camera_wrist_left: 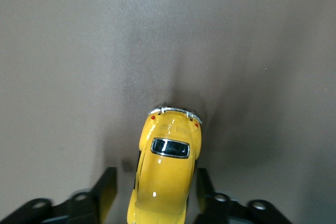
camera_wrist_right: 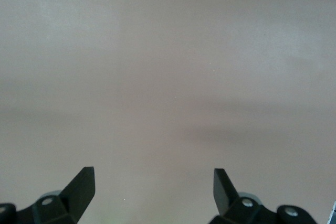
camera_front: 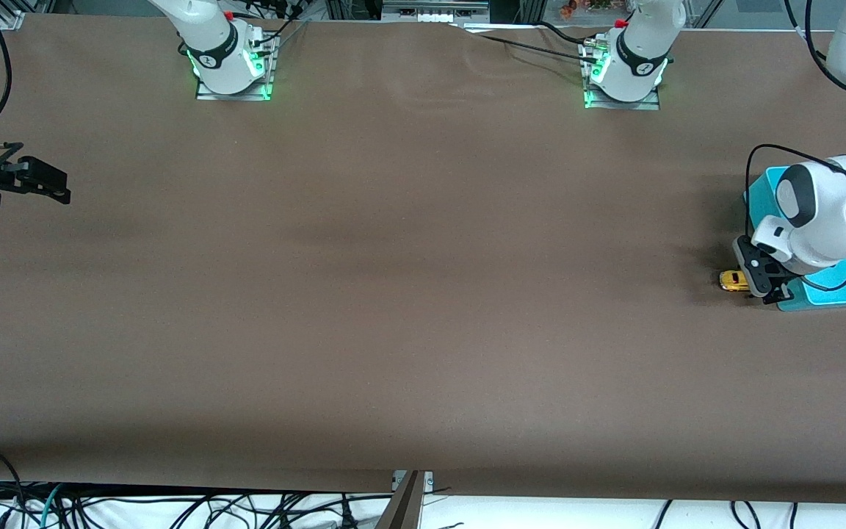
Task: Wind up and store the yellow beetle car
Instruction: 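Grasp the car with the left gripper and lift it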
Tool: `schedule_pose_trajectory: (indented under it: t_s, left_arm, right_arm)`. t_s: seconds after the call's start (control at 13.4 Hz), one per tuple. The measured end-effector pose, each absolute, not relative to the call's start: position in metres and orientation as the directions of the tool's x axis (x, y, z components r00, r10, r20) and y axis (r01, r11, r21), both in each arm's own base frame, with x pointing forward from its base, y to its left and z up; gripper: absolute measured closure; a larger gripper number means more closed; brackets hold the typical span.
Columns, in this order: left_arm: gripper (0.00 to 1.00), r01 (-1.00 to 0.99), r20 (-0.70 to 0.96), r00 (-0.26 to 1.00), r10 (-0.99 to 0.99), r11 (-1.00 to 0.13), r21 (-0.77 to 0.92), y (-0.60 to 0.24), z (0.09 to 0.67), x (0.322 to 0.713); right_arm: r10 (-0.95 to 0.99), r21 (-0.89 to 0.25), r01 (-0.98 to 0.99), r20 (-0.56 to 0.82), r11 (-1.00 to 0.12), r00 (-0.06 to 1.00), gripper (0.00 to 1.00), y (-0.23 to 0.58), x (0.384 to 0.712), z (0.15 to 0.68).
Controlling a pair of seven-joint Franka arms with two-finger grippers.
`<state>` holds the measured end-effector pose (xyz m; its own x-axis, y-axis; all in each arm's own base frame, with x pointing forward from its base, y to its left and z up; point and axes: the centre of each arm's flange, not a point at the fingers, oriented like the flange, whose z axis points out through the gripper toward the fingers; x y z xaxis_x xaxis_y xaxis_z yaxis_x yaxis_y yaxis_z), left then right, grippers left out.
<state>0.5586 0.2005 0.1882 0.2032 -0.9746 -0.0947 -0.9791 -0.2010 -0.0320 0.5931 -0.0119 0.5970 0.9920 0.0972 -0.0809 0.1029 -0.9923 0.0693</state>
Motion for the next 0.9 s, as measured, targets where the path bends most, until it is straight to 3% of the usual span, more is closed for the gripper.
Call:
schedule_pose_trajectory:
  t_s: [0.15, 0.52, 0.9]
  left_arm:
    - [0.55, -0.979, -0.095, 0.202, -0.975, -0.200, -0.035, 0.202, 0.188, 0.559]
    - [0.55, -0.982, -0.093, 0.187, -0.978, -0.187, -0.017, 0.192, 0.203, 0.564]
    - [0.55, -0.977, -0.109, 0.160, -0.981, -0.173, 0.121, 0.148, 0.295, 0.577]
  right_arm:
    - [0.095, 0.069, 0.101, -0.081, -0.992, 0.992, 0.00, -0.013, 0.593, 0.597]
    - [0.095, 0.069, 0.101, -0.081, -0.993, 0.992, 0.00, -0.013, 0.593, 0.597]
    - [0.093, 0.069, 0.099, -0.081, -0.993, 0.992, 0.00, -0.014, 0.593, 0.597]
